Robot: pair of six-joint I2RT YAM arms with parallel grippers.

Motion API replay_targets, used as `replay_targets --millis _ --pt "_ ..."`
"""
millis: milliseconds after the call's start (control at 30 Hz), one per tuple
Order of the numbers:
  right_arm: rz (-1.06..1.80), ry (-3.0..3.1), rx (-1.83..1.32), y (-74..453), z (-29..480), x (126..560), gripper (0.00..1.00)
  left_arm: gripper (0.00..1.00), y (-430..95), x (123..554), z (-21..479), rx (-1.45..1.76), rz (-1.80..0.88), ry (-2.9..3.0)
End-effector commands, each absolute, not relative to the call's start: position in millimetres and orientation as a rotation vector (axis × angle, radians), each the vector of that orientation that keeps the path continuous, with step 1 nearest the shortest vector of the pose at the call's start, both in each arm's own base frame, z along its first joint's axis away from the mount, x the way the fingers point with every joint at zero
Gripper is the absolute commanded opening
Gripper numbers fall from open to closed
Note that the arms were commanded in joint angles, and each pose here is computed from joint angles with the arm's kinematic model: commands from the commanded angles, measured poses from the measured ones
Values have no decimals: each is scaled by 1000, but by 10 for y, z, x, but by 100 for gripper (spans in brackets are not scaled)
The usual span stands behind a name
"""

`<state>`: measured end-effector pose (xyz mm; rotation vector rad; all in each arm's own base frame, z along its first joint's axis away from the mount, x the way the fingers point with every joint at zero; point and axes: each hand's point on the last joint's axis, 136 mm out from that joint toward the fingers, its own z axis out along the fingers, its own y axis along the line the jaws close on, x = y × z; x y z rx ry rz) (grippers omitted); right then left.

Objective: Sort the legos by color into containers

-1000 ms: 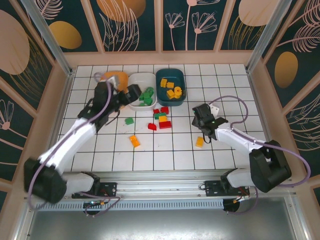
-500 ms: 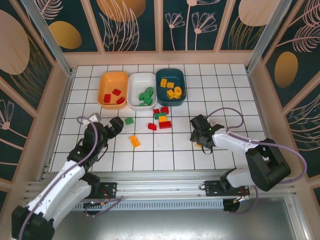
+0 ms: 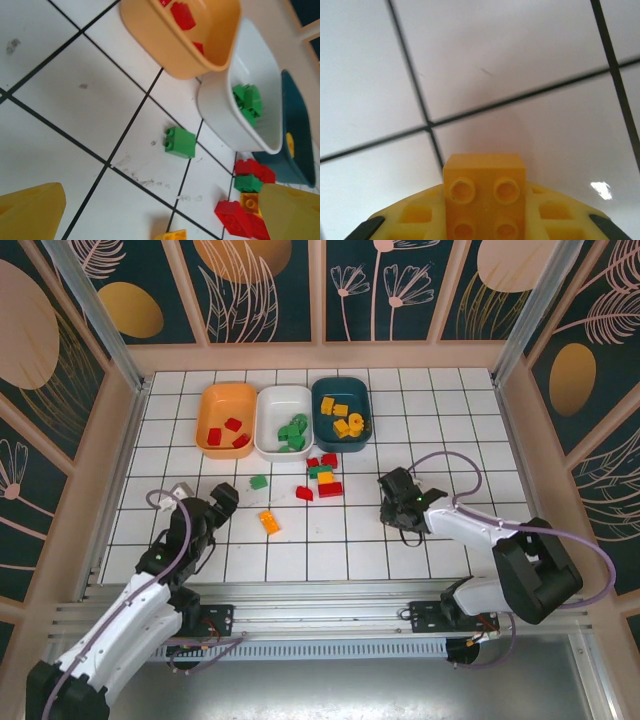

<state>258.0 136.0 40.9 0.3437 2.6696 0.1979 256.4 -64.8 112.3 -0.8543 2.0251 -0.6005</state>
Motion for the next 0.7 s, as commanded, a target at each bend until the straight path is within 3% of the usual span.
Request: replay_targets --millis 0,167,333,533,667 --pt "283 2452 250 1611 1006 3114 22 99 -754 2674 1170 -859 -659 2016" --pt "335 2288 148 1983 1492 3864 23 99 -943 2780 1039 -840 -703 2100" --pt "387 2273 94 2362 1470 4674 25 99 -1642 2976 1505 -643 -1194 2035" --pt "367 2370 115 2490 1052 5301 31 99 -1661 3134 1473 -608 -1061 2140" --pt "327 2340 73 2556 1173 5436 51 99 -1587 3090 1397 -614 -980 2191"
